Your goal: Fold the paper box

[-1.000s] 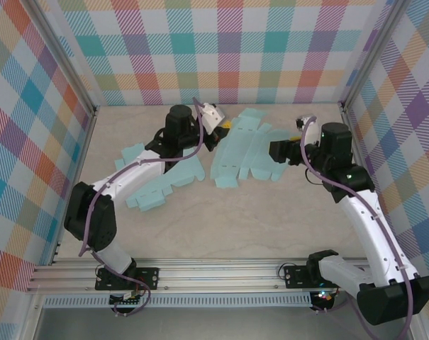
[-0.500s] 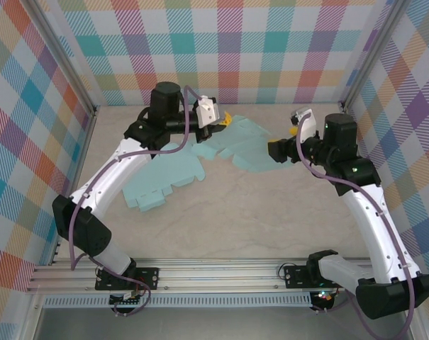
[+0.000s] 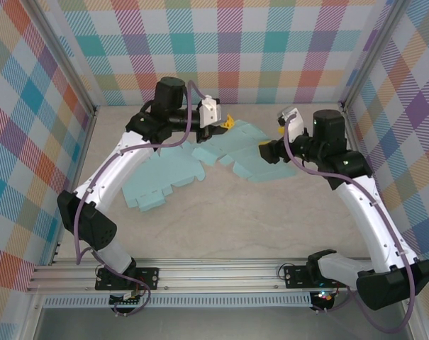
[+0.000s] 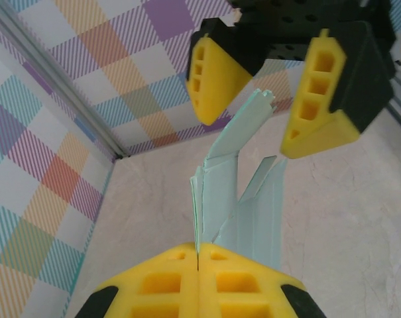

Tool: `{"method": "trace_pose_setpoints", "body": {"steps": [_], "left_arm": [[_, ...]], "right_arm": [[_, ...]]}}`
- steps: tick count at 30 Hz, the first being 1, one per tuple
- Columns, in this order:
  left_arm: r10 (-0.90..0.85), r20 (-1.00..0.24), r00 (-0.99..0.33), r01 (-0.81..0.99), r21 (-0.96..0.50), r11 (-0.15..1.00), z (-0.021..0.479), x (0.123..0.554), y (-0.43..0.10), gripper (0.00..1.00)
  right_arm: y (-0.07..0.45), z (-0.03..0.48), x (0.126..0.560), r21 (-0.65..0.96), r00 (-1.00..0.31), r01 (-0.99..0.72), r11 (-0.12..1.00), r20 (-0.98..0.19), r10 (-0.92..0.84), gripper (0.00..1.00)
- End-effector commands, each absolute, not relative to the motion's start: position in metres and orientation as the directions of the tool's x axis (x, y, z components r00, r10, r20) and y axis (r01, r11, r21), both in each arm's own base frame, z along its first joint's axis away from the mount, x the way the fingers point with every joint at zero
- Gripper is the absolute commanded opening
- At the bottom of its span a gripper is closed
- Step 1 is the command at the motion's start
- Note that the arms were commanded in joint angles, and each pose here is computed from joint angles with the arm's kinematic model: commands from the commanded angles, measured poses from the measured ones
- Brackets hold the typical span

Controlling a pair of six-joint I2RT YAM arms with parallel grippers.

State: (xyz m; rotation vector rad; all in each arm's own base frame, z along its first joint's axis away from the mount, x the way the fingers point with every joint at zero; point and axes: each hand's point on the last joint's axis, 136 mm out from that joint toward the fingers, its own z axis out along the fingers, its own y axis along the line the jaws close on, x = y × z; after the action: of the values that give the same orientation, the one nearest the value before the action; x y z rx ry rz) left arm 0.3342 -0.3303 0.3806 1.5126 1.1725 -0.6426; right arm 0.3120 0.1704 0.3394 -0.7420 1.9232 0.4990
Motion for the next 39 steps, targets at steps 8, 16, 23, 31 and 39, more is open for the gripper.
{"method": "trace_pose_setpoints", "body": {"steps": [8, 16, 23, 31, 39], "left_arm": [[0.293, -0.857, 0.424, 0.896, 0.444, 0.002, 0.401, 0.323, -0.328, 0.0], [0.33, -0.857, 0.395, 0.904, 0.426, 0.025, 0.396, 0.328, -0.326, 0.0], [0.368, -0.886, 0.282, 0.921, 0.358, 0.155, 0.395, 0.358, -0.283, 0.37], [0.392, -0.876, 0.281, 0.906, 0.376, 0.192, 0.355, 0.376, -0.247, 0.48], [0.361, -0.88, 0.308, 0.886, 0.404, 0.228, 0.342, 0.404, -0.252, 0.48]], "right_arm": [[0.195, 0.353, 0.313, -0.041, -0.238, -0.756, 0.653, -0.912, -0.333, 0.43], [0.203, 0.345, 0.305, -0.034, -0.241, -0.782, 0.622, -0.904, -0.353, 0.0], [0.207, 0.344, 0.292, 0.002, -0.25, -0.807, 0.59, -0.907, -0.338, 0.0], [0.211, 0.344, 0.28, 0.044, -0.255, -0.827, 0.56, -0.918, -0.305, 0.0], [0.218, 0.344, 0.274, 0.087, -0.271, -0.848, 0.522, -0.919, -0.287, 0.0]]}}
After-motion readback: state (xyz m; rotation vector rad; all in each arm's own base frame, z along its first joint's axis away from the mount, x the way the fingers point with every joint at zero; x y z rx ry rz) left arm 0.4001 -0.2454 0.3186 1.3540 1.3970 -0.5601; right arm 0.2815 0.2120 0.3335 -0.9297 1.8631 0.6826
